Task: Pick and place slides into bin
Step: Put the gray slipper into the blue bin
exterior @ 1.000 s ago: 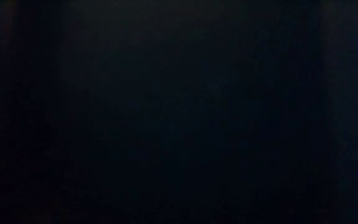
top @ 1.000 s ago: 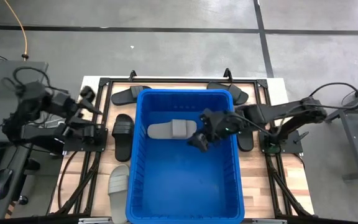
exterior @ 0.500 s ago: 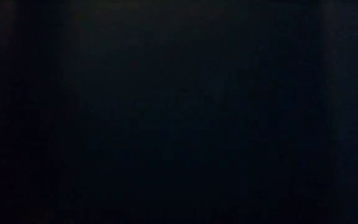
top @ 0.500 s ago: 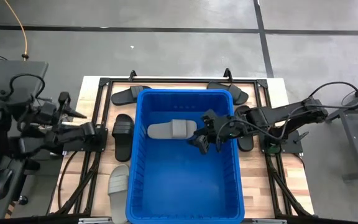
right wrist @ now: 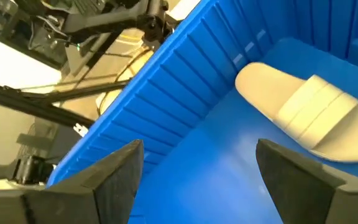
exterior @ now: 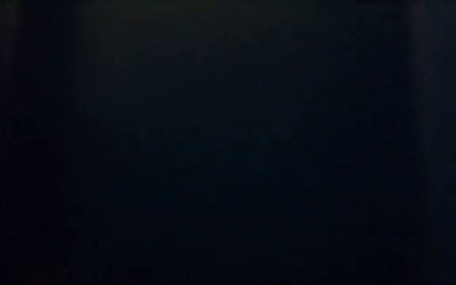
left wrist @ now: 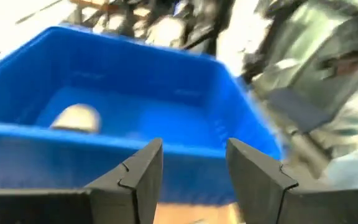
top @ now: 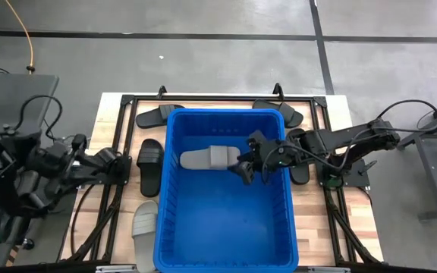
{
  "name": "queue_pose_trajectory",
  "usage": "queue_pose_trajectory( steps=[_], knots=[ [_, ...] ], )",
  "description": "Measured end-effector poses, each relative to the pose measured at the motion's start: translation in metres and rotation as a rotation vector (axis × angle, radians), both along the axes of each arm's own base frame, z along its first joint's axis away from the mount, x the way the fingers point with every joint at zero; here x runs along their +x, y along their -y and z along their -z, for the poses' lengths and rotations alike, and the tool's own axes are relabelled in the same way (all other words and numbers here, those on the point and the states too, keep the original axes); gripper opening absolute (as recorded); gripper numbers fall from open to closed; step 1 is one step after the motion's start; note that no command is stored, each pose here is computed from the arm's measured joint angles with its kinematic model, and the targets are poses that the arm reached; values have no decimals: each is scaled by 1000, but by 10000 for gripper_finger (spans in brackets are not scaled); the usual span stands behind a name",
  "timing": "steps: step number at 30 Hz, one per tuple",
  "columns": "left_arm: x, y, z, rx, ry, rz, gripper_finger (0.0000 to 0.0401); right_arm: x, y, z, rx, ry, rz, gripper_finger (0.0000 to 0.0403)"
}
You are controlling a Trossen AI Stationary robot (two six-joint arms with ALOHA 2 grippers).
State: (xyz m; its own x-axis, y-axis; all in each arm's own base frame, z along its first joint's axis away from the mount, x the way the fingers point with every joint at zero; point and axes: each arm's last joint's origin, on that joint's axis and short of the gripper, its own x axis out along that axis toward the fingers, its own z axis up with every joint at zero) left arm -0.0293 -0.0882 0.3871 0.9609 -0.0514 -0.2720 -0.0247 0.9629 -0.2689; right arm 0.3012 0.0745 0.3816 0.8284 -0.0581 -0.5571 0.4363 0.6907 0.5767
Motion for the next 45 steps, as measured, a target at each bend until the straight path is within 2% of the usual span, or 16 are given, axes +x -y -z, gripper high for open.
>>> queue_pose_trajectory(
  steps=[2,4,7,11,14,16,20,24,28,32,34,40,45],
  knots=[
    [3,3,0,-39,8,-43,168,0,0,0,-7,-1,-6,298],
    [7,4,-1,-31,-12,-157,168,0,0,0,-20,-1,-15,298],
    [10,11,1,130,-43,-290,168,0,0,0,-41,0,-19,298],
    [19,8,11,305,-180,-503,168,1,1,-2,-63,21,5,298],
    [24,-1,22,320,-279,-611,168,1,1,-2,-71,27,13,298],
    [27,-9,30,260,-306,-650,168,1,1,-2,-80,27,7,298],
    [35,-22,43,-4,-232,-642,168,1,0,-2,-80,28,3,298],
    [39,-35,57,-55,-282,-674,168,2,-1,-4,-77,43,-3,298],
    [44,-46,73,-219,-233,-591,168,3,-2,-5,-70,61,-15,298],
    [47,-57,90,-456,-200,-582,168,3,-3,-6,-50,74,-44,298],
    [48,-62,98,-524,-200,-569,168,4,-3,-7,-54,86,-48,298],
    [50,-76,126,-589,-268,-544,168,5,-3,-10,-139,105,-58,298],
    [51,-78,123,-515,-257,-488,168,6,-2,-11,-176,116,-47,298]
  ],
)
